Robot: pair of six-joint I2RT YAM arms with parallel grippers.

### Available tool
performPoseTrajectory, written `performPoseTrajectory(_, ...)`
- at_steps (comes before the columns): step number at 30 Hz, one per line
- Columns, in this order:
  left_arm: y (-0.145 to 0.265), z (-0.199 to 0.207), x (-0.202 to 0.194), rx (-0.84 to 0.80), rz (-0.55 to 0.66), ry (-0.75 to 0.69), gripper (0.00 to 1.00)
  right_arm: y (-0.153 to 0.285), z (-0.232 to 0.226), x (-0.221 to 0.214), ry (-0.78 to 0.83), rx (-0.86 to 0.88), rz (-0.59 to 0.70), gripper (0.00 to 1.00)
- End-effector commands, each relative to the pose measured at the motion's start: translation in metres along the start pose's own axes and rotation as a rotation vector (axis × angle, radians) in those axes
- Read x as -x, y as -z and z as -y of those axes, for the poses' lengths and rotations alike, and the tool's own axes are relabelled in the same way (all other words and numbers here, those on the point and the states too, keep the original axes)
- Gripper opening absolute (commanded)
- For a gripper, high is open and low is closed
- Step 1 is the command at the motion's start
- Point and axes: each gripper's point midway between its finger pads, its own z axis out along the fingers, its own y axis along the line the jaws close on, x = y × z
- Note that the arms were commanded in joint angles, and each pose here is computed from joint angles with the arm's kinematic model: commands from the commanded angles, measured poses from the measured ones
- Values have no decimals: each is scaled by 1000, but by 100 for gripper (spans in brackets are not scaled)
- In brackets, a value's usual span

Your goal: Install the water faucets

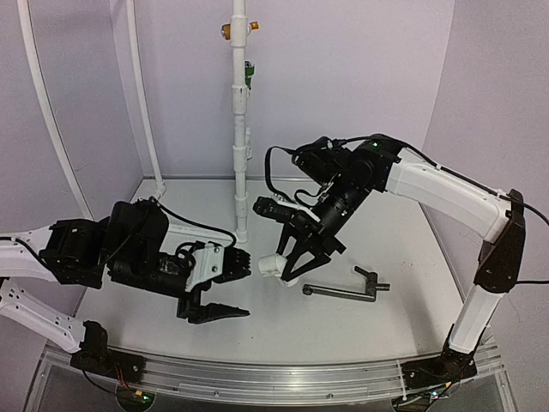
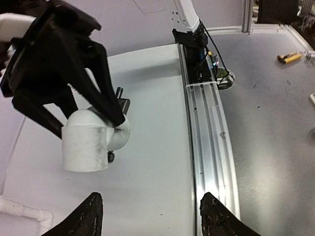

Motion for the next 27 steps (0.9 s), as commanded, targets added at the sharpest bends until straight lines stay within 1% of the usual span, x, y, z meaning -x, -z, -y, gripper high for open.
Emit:
performPoseTrajectory(1,-9,-15,13,193,-53,-205,67,-3,-8,2,-29,51,20,0)
performPoseTrajectory(6,-12,-14,23,282,-58,-295,66,-5,-9,-1,-40,68,19,0)
performPoseTrajectory(10,2,-18,35,308,1,-284,66,-6,-10,-10,-32,61,1,0)
performPoseTrajectory(13,8,-21,37,322,14,-270,69,-8,-12,-16,-27,55,-15,0)
performPoseTrajectory(16,4,-20,35,319,-2,-280,70,-7,-12,-14,-18,51,-12,0)
performPoseTrajectory(20,-5,-21,33,324,-32,-293,69,-11,-15,-9,-7,63,-12,0)
performPoseTrajectory(27,-8,-24,40,342,-17,-282,65,-20,-21,-4,9,84,-23,0)
